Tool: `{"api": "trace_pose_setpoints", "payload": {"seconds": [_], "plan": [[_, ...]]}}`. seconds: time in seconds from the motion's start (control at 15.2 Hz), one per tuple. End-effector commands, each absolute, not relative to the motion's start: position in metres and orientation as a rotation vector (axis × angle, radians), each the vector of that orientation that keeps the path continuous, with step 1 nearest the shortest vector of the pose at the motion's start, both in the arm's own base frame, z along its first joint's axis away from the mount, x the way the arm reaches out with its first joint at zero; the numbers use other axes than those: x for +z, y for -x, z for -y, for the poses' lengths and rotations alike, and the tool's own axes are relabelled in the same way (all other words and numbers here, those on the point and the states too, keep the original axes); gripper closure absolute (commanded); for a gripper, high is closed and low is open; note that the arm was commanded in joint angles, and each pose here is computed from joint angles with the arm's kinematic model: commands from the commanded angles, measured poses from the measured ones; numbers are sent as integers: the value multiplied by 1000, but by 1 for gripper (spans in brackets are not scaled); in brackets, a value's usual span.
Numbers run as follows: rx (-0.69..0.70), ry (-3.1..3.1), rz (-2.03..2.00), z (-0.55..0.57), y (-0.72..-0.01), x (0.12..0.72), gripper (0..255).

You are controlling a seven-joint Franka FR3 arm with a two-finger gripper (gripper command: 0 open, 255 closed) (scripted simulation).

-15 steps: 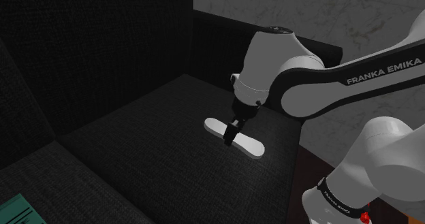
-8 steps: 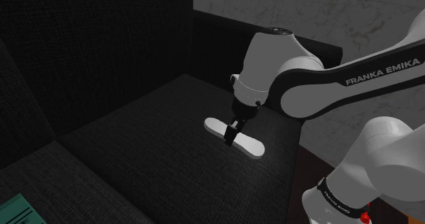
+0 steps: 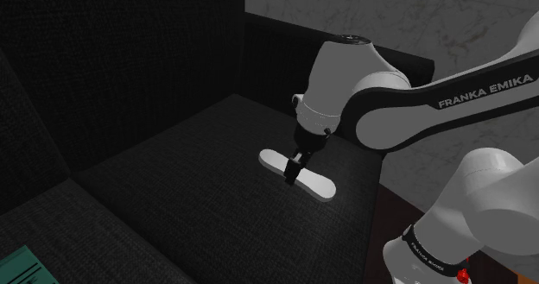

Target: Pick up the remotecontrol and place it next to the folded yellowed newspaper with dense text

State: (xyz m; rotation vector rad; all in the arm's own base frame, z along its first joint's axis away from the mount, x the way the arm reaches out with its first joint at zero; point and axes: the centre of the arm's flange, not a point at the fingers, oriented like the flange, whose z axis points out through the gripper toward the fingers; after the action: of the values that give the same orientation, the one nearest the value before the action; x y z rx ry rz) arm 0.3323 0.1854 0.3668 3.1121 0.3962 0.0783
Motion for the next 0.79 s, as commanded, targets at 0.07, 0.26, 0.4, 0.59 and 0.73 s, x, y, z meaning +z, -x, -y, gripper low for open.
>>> {"api": "trace_pose_setpoints", "payload": {"seconds": [0.07, 0.26, 0.4, 0.59, 0.73], "plan": [[79, -3112, -396, -185, -332, 372, 255], [79, -3112, -396, -185, -332, 388, 255], [79, -3112, -396, -185, -332, 399, 255], [79, -3112, -396, -185, -332, 414, 255], [79, -3112, -396, -185, -332, 425, 255]]}}
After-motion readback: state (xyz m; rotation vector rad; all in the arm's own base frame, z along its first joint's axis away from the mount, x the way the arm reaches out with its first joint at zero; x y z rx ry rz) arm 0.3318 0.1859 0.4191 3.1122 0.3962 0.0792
